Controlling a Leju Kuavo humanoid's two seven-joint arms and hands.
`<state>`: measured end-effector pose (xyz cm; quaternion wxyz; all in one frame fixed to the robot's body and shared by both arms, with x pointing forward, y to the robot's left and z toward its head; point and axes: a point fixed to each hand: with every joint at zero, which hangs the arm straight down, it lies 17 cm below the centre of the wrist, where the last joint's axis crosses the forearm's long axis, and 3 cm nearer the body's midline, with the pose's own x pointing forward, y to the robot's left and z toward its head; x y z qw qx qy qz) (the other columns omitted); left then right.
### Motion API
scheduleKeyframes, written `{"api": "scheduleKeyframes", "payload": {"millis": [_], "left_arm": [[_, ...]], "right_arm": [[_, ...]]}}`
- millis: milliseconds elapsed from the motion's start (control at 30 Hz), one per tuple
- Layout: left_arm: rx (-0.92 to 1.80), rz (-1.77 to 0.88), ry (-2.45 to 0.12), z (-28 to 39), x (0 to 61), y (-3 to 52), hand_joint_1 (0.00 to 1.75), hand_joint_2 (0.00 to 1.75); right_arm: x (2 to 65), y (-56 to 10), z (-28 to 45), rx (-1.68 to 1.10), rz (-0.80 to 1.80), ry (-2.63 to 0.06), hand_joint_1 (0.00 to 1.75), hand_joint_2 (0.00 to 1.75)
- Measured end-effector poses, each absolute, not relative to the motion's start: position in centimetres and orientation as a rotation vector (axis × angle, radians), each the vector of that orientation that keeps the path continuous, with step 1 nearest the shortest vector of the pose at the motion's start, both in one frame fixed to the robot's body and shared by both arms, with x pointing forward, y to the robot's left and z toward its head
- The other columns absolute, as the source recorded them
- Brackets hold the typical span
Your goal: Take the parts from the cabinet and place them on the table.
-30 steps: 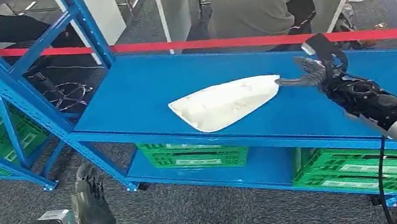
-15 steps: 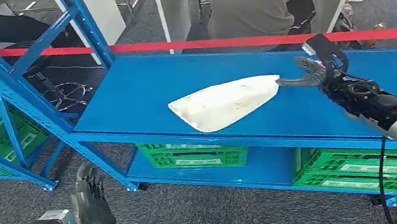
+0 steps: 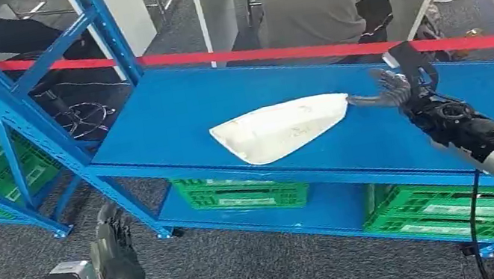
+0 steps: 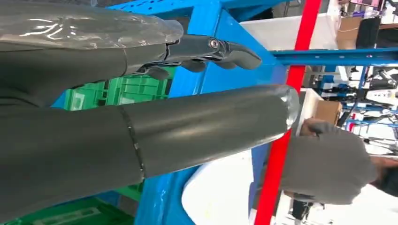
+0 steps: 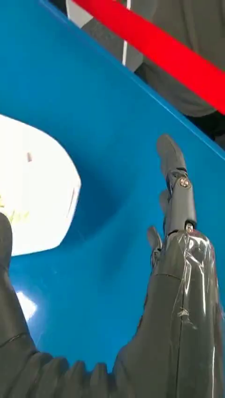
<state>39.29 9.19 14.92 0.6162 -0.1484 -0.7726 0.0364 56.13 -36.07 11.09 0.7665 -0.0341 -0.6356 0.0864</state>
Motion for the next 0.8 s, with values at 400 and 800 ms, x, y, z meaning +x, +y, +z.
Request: {"api": "scheduleKeyframes", "payload": {"millis": [400, 800], "left_arm": [[-0.346, 0.089, -1.785, 15.3, 39.5, 9.0, 0.0, 0.0], [-0.365, 0.086, -1.78, 15.4, 39.4, 8.6, 0.0, 0.0]], "right_arm": [[55.7, -36.5, 9.5, -0.081, 0.189, -1.35, 1.75, 1.75], [55.0, -37.8, 8.0, -0.112, 0.133, -1.312, 0.0, 1.75]]}}
